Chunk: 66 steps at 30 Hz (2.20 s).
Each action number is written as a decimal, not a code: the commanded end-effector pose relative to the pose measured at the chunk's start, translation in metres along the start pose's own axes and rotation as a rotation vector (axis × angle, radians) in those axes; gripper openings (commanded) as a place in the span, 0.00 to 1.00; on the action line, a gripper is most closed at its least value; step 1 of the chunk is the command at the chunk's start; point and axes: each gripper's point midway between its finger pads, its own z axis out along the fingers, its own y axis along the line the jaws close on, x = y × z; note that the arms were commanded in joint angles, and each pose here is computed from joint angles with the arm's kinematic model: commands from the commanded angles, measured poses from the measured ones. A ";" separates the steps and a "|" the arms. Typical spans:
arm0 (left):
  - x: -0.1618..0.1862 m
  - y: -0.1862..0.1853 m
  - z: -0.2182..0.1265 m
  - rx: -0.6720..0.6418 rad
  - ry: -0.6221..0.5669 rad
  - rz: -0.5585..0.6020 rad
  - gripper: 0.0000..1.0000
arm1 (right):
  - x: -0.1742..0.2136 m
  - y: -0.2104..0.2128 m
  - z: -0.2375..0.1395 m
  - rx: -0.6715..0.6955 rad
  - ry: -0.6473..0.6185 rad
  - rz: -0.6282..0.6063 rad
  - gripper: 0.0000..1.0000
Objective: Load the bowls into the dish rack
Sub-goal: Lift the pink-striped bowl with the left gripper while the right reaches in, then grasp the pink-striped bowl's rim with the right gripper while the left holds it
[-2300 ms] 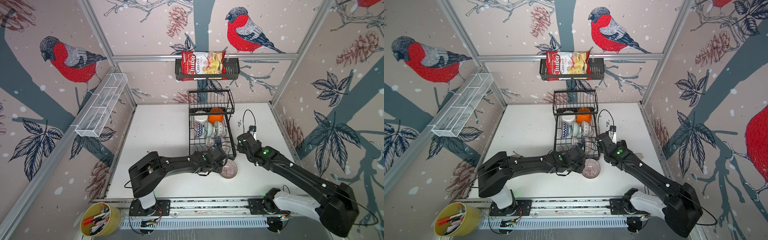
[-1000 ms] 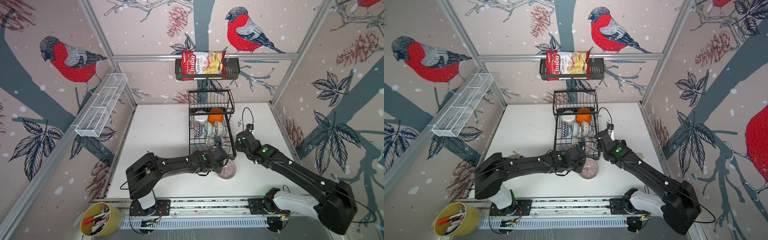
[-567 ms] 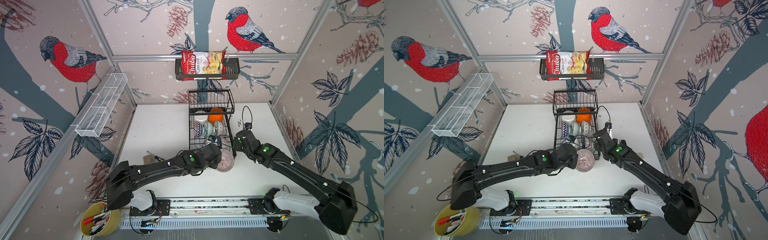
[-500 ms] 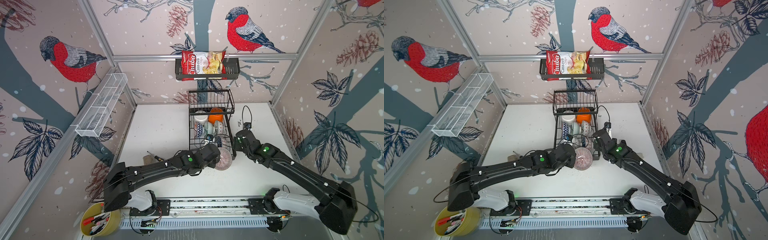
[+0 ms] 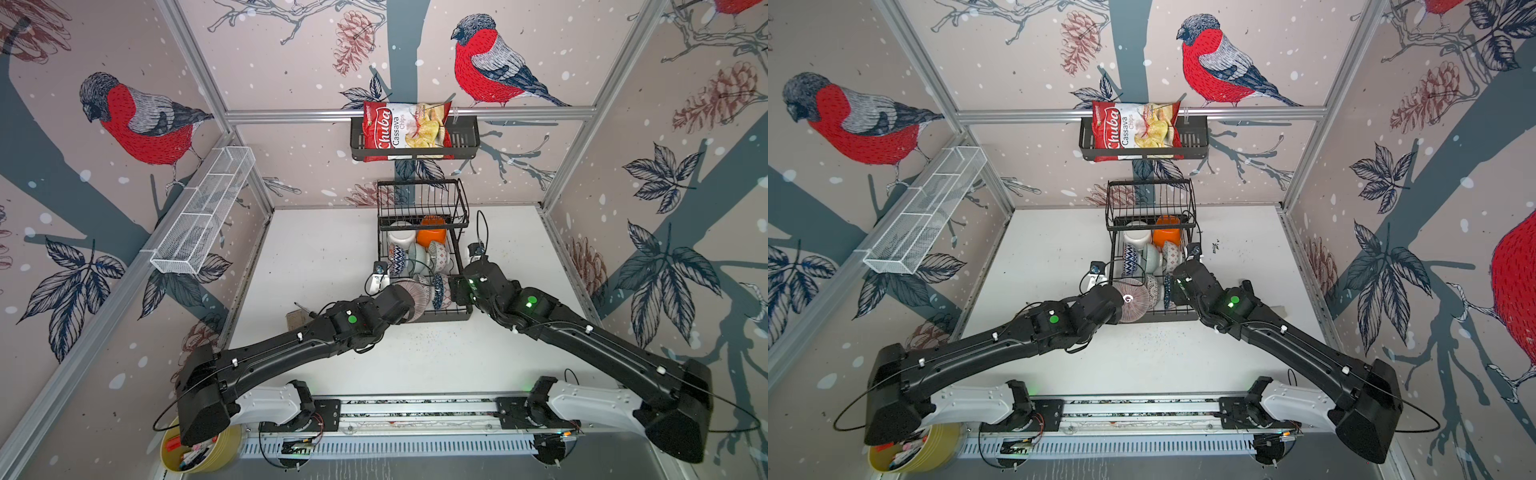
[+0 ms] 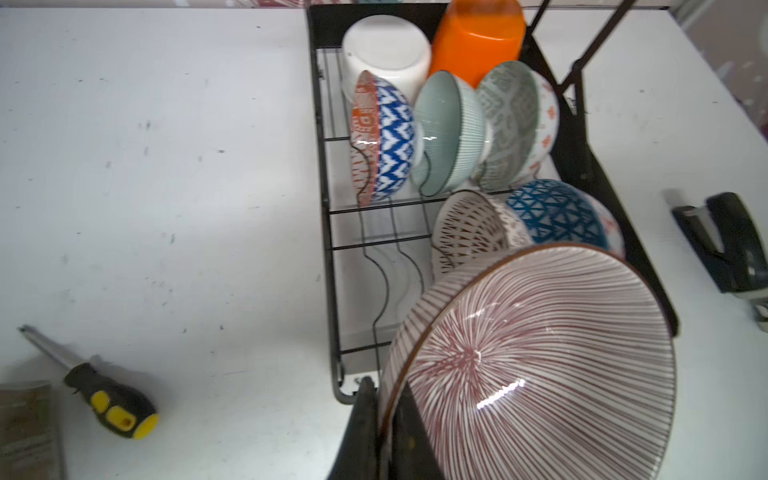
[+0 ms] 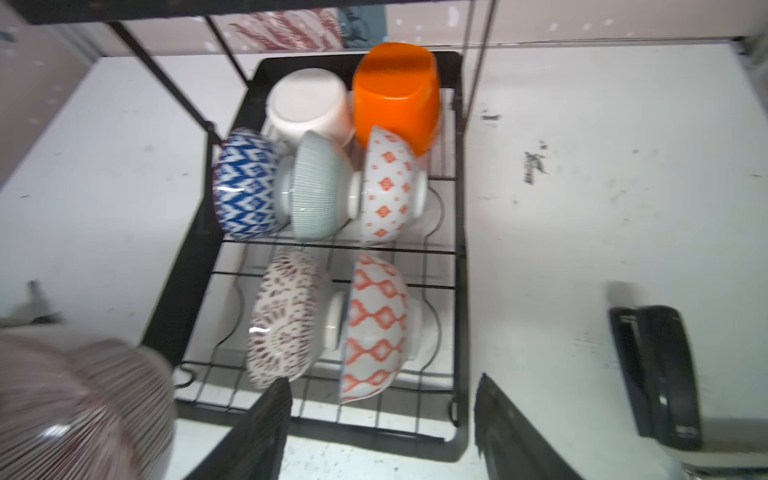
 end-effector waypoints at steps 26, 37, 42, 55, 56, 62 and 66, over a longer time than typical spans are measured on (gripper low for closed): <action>-0.019 0.016 0.001 0.008 -0.093 -0.071 0.00 | 0.013 0.109 0.027 -0.226 0.071 -0.110 0.41; -0.023 0.014 -0.002 0.041 -0.109 -0.082 0.00 | 0.018 0.112 0.039 -0.208 0.088 -0.113 0.26; -0.023 0.013 -0.002 0.050 -0.112 -0.085 0.00 | 0.017 0.112 0.041 -0.199 0.084 -0.113 0.20; -0.022 0.011 -0.002 0.063 -0.112 -0.087 0.01 | 0.015 0.108 0.043 -0.171 0.071 -0.109 0.00; -0.023 0.011 -0.002 0.063 -0.115 -0.090 0.08 | 0.014 0.107 0.043 -0.167 0.069 -0.110 0.00; -0.023 0.013 -0.002 0.056 -0.111 -0.089 0.44 | 0.012 0.100 0.043 -0.137 0.060 -0.113 0.00; -0.024 0.018 -0.001 0.041 -0.108 -0.103 0.68 | 0.013 0.095 0.042 -0.116 0.059 -0.117 0.00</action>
